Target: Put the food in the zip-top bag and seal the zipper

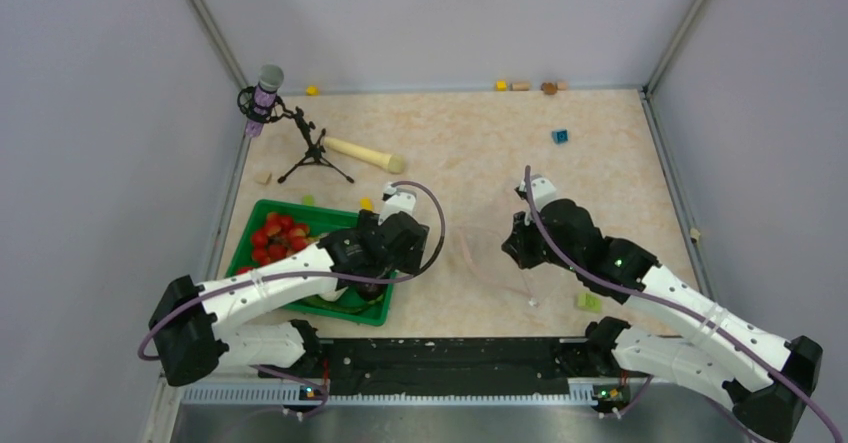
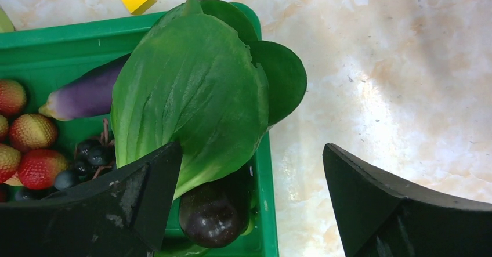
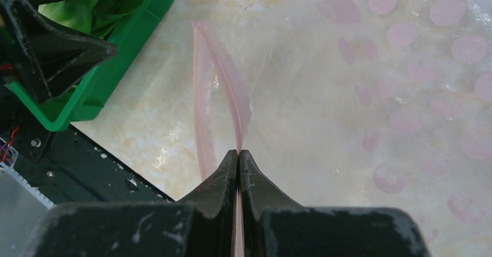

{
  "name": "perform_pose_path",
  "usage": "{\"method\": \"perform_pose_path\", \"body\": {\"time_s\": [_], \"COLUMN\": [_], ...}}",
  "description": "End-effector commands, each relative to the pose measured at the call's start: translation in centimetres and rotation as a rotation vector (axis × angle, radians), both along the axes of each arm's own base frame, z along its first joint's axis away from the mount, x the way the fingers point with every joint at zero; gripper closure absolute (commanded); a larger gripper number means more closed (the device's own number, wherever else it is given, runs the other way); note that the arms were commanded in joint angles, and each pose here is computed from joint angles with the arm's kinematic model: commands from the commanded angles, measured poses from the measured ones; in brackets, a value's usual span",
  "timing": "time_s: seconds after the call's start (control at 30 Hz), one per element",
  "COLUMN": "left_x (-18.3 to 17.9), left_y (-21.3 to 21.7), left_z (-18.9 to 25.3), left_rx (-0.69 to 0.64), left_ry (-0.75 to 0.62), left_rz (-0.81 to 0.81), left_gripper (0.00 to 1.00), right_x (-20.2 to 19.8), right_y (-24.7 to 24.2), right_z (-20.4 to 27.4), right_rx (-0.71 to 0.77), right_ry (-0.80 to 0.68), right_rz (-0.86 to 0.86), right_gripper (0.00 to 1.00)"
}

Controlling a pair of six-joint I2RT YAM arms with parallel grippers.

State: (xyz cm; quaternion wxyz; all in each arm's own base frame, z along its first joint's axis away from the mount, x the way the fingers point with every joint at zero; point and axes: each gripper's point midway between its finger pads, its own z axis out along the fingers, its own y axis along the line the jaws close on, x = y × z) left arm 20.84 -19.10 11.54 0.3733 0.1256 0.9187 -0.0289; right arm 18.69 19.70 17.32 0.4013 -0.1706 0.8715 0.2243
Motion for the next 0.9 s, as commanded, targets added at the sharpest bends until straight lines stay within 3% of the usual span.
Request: {"method": "perform_pose_path", "body": {"time_s": [0.0,0.23,0.5,0.87], "left_x": [1.4,2.8,4.0,4.3], "left_y": [0.1,2.1,2.6,4.3], "left_z": [-0.1,0.1,-0.4,-2.7], "left_rx": [0.041,0.145,0.071,-0.065], "left_ry": [-0.048,-0.101,-0.097,0.011], "left_rz": [0.034,0.17,0.236,0.282], "left_gripper": [0.03,0.03,0.05,0.33], "right_x": [0.3,0.3,0.6,0.9], "right_y": [0.7,0.6,0.4,0.1], "right_z": [1.0,1.1,0.9,1.1], "right_rx": [0.039,0.041,0.027,0.019], "right_ry": [-0.034,-0.042,-0.043,-0.057], "right_rz": [0.027,0.021,0.008,-0.007], "right_gripper": [1.0,1.0,1.0,1.0]}}
